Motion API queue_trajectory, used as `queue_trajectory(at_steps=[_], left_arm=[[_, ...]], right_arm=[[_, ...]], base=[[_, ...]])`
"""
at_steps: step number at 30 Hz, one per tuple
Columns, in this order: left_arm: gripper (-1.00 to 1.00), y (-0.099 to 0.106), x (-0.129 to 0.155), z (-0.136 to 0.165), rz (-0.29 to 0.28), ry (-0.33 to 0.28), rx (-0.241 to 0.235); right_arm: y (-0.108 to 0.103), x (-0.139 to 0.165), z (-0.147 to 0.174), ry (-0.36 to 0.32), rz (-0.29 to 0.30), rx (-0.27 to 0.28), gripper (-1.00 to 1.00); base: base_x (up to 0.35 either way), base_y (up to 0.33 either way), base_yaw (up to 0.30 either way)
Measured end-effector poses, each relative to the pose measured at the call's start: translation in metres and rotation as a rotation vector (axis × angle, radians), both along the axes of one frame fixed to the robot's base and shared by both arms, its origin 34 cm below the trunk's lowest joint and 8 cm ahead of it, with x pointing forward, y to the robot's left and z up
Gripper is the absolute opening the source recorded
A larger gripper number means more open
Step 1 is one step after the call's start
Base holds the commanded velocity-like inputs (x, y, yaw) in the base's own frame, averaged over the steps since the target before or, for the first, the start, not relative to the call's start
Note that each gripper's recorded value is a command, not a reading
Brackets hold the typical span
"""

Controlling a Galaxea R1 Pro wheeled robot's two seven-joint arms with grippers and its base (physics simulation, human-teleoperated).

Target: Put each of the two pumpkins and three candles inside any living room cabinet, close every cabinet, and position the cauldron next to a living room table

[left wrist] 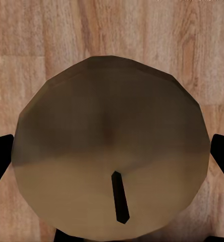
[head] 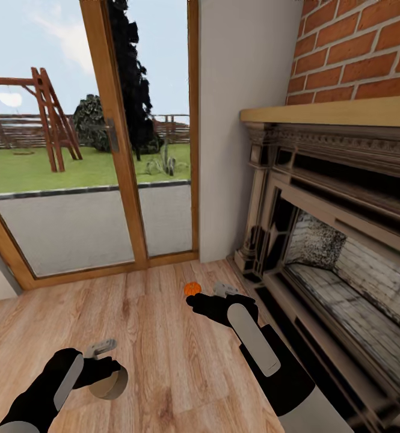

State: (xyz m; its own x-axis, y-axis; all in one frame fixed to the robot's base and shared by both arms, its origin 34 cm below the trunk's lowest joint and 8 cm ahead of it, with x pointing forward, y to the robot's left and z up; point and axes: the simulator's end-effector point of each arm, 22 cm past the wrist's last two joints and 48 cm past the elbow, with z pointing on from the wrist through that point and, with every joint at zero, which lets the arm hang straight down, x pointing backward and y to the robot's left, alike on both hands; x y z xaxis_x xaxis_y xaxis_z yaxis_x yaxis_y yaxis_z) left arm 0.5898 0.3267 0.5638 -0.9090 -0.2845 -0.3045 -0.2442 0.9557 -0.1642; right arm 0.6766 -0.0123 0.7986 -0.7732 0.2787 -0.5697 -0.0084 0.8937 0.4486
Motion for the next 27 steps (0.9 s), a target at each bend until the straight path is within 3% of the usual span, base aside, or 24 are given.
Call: queue_trajectory(at_steps=[18,23,27], left_arm=[[-1.0,-0.001,0.001,0.032,-0.002,0.005,-0.001],[-1.0,0.0,0.001,0.04,-0.002,0.01,0.001],[-1.0,0.0,0.0,0.046,-0.003,0.013,0.003]], right_arm=[[-0.001,0.003,0.031,0.004,-0.001,-0.004,1.0],[-0.005,0.002,0.027,0.031,-0.009,-0.015,1.0],[-0.015,-0.003,0.001,0.106,-0.024,-0.054,1.0]], base=[[0.0,0.0,0.0],[0.0,0.0,0.0],[0.0,0.0,0.0]])
